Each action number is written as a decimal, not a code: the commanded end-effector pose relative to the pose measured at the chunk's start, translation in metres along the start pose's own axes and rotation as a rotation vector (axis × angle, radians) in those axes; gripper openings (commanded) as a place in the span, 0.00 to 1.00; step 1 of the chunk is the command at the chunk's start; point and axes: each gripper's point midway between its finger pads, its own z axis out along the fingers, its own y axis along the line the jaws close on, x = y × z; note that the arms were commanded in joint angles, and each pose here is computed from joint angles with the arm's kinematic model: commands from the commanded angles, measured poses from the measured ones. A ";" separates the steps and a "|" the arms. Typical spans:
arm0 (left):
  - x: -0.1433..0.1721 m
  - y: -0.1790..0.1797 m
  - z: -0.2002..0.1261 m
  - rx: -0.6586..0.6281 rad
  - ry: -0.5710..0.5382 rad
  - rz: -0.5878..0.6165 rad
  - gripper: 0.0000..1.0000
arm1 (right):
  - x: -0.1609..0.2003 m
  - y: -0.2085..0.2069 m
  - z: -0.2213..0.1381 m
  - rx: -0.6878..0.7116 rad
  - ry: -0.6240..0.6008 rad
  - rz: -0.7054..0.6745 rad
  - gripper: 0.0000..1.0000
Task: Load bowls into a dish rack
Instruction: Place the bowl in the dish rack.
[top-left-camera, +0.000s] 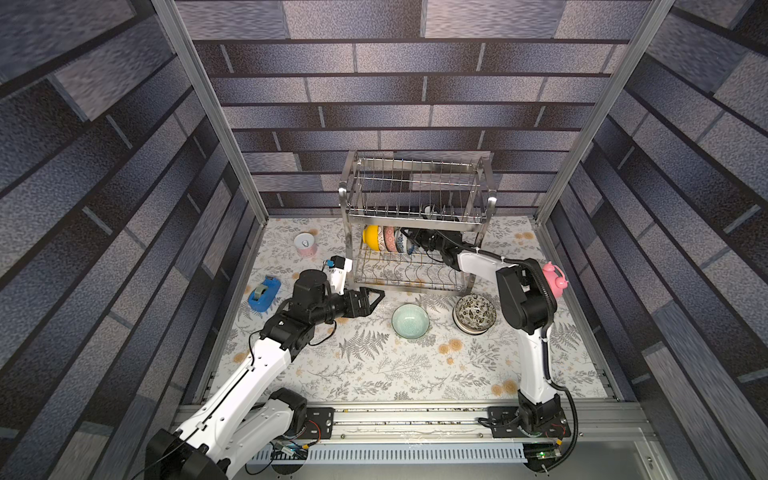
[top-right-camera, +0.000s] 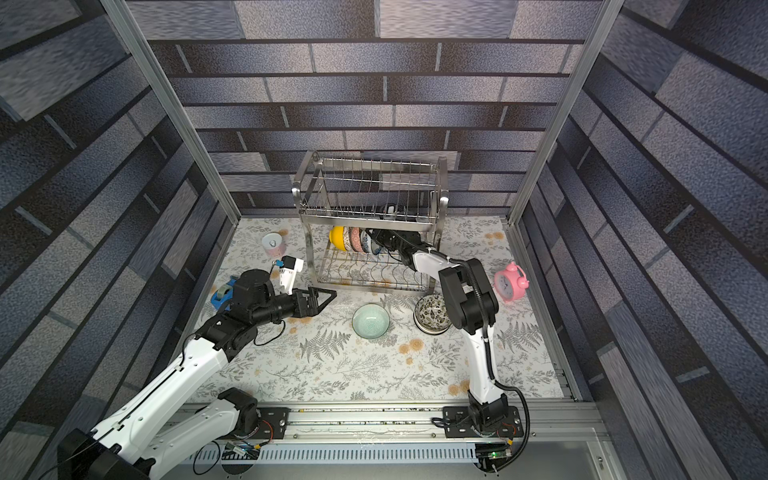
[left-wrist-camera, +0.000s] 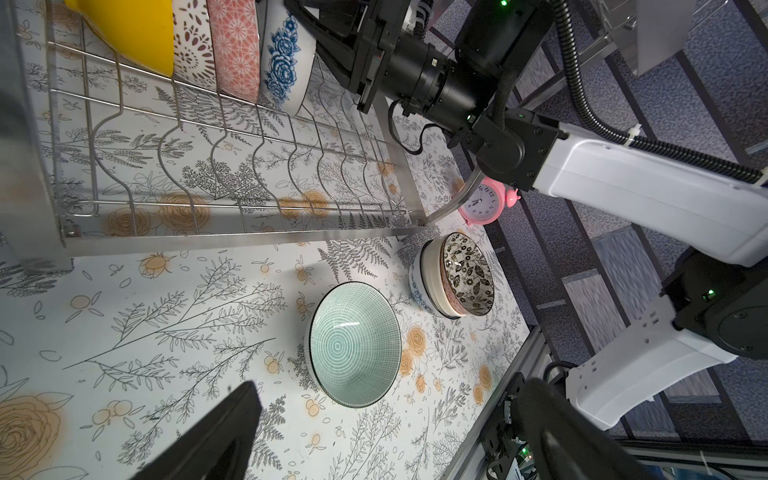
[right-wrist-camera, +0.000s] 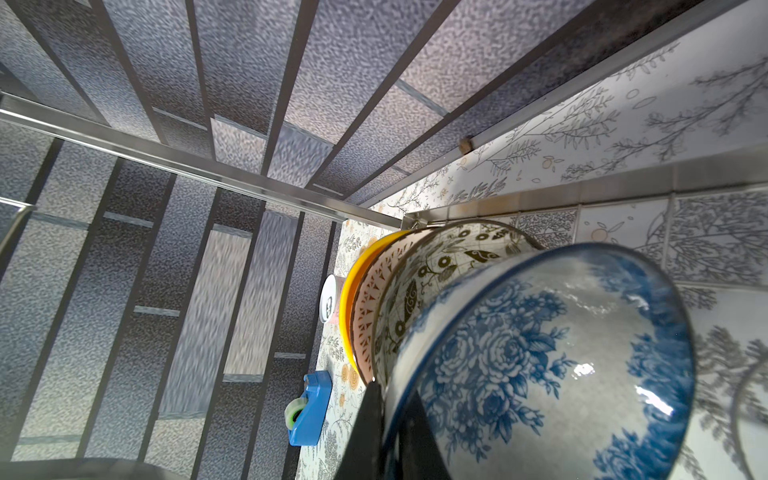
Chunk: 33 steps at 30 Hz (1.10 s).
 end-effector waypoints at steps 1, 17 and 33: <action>-0.007 -0.006 -0.003 0.010 -0.006 0.036 1.00 | -0.019 0.032 0.001 -0.119 -0.019 -0.033 0.00; -0.006 -0.007 -0.003 0.010 -0.007 0.036 1.00 | -0.026 0.025 0.008 -0.202 0.015 0.035 0.00; -0.006 -0.007 -0.002 0.008 -0.005 0.036 1.00 | -0.019 0.006 0.011 -0.176 0.036 0.072 0.00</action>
